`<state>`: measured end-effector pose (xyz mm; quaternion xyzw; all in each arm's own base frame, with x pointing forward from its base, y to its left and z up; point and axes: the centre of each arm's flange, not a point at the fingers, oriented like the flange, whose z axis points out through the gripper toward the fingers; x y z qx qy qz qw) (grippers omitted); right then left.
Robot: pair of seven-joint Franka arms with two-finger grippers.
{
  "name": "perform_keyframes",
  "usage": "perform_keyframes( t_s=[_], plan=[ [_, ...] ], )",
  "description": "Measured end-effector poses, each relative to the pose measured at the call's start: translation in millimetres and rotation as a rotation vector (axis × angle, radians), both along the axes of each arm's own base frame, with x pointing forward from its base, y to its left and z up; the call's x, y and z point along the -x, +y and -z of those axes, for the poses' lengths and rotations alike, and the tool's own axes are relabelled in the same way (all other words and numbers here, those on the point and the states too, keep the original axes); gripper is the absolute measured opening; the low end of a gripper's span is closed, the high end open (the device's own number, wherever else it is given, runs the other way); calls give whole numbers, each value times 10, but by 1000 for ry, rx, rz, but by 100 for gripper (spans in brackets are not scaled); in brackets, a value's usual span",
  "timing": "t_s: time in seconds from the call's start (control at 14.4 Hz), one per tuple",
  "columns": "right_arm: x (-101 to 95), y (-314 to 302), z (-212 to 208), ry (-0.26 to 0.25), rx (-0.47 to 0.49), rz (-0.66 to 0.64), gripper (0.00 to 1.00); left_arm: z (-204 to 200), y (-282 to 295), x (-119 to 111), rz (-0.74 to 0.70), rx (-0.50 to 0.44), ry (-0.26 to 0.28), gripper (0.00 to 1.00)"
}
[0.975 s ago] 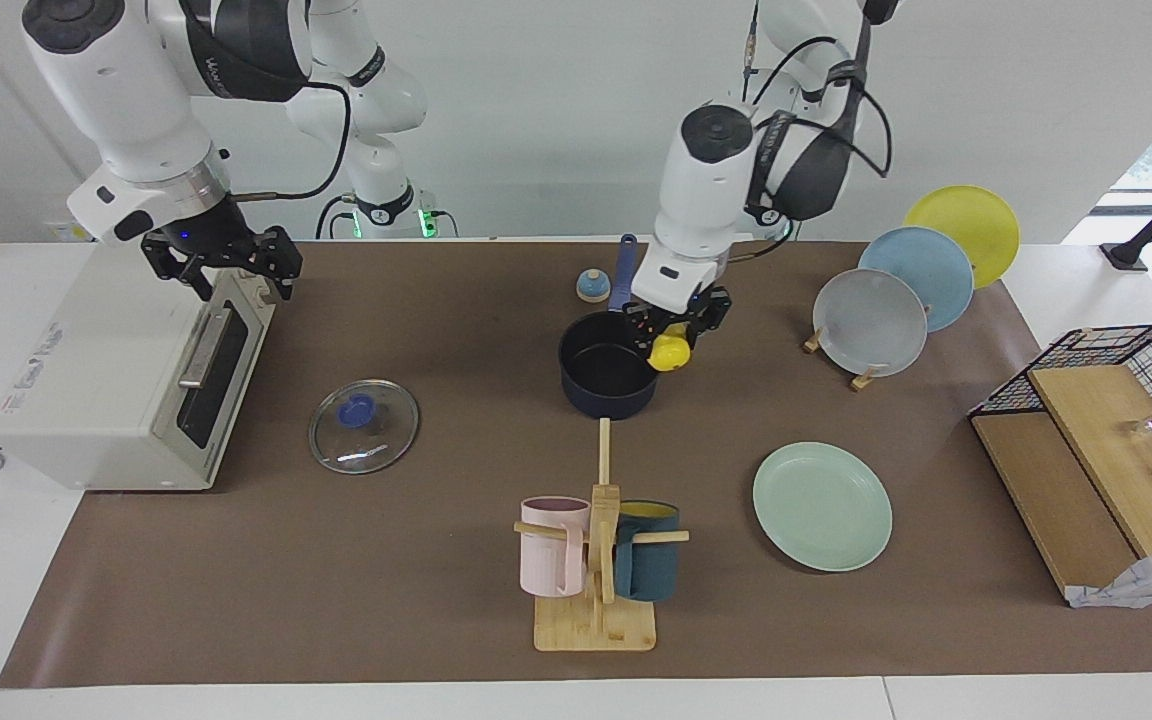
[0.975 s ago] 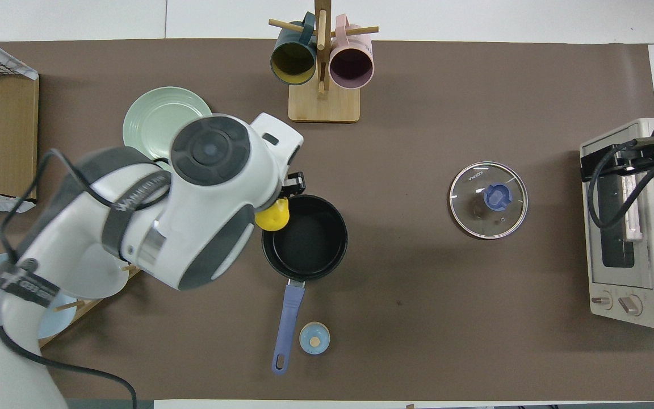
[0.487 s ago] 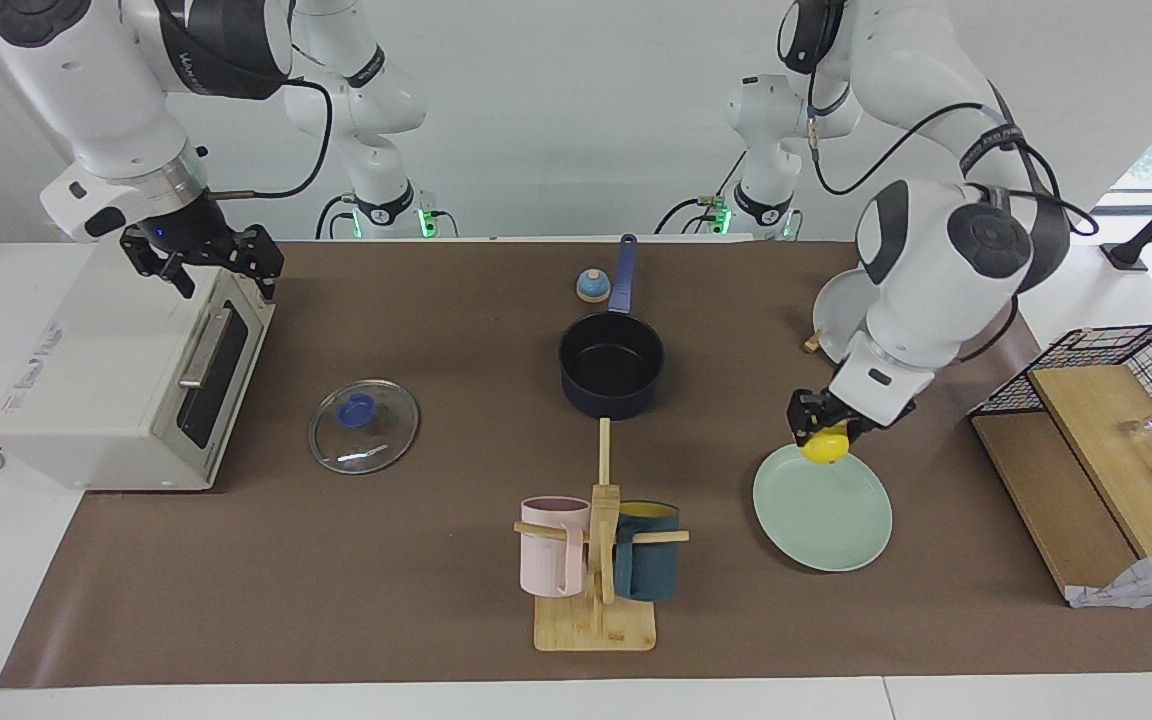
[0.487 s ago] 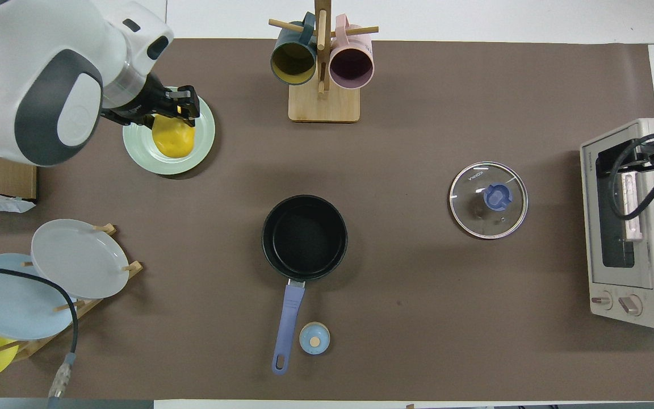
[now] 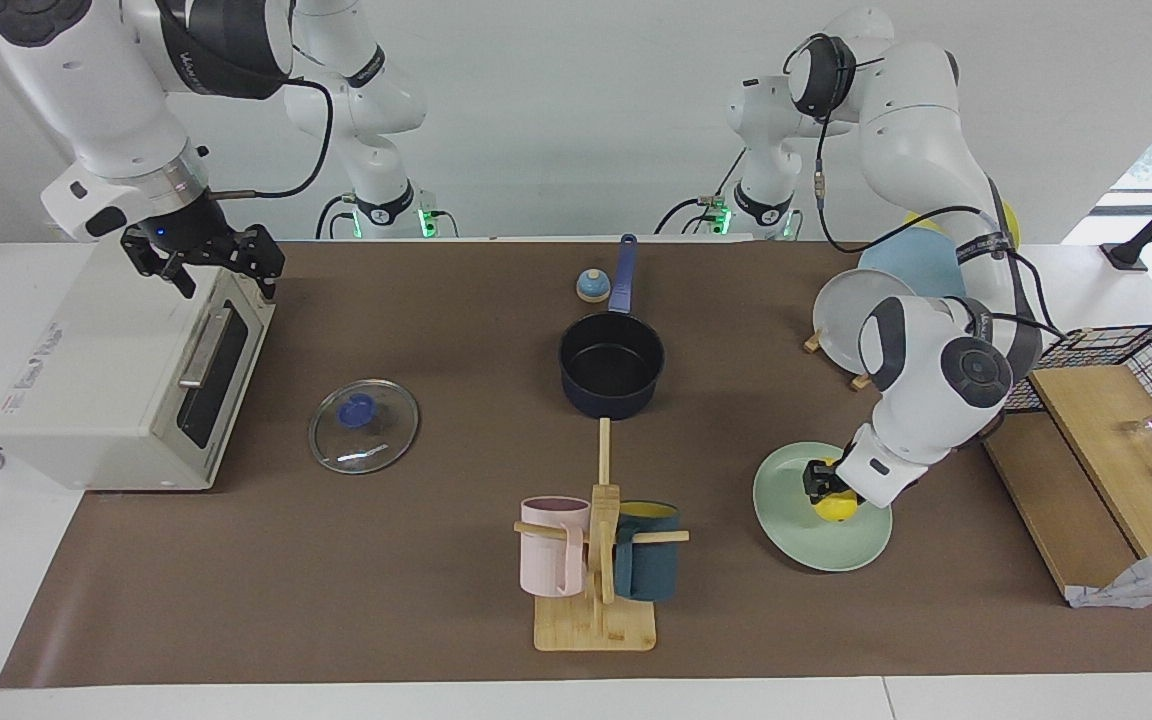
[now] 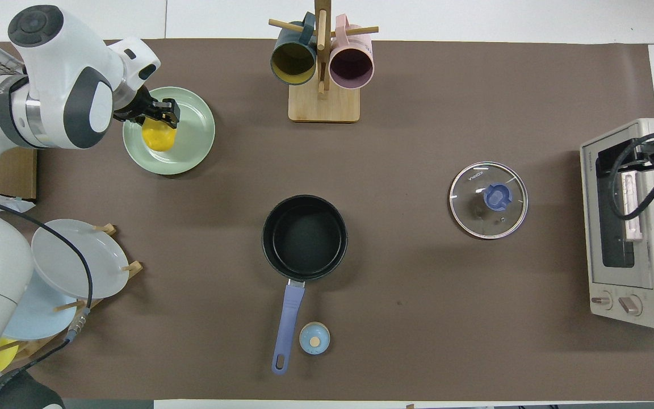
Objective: Transfer potato from pot to plate
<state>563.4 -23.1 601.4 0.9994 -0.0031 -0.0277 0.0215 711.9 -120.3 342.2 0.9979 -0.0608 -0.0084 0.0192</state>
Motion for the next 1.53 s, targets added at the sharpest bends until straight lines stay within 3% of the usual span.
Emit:
perform_keyframes(
  t_s=[0.21, 0.49, 0.7, 0.91, 1.18, 1.32, 1.53],
  plan=[
    [0, 44, 1, 1, -1, -8, 100, 119, -7, 63, 11, 0, -7, 63],
    [8, 89, 8, 10, -2, -15, 100, -44, -4, 92, 32, -3, -28, 100],
    [8, 116, 9, 10, -2, -20, 100, -876, 154, 173, 12, -3, -103, 100],
    [8, 118, 9, 10, -2, -20, 100, -1955, 500, 559, -31, -18, -126, 100],
    [8, 118, 9, 10, -2, -20, 100, -2921, 683, 1331, -53, -46, -60, 100],
    [8, 118, 9, 10, -2, -20, 100, -3022, 688, 1591, -51, -57, -14, 100],
    [8, 119, 9, 10, -2, -20, 100, -2744, 670, 1733, -46, -67, 32, 100]
  ],
)
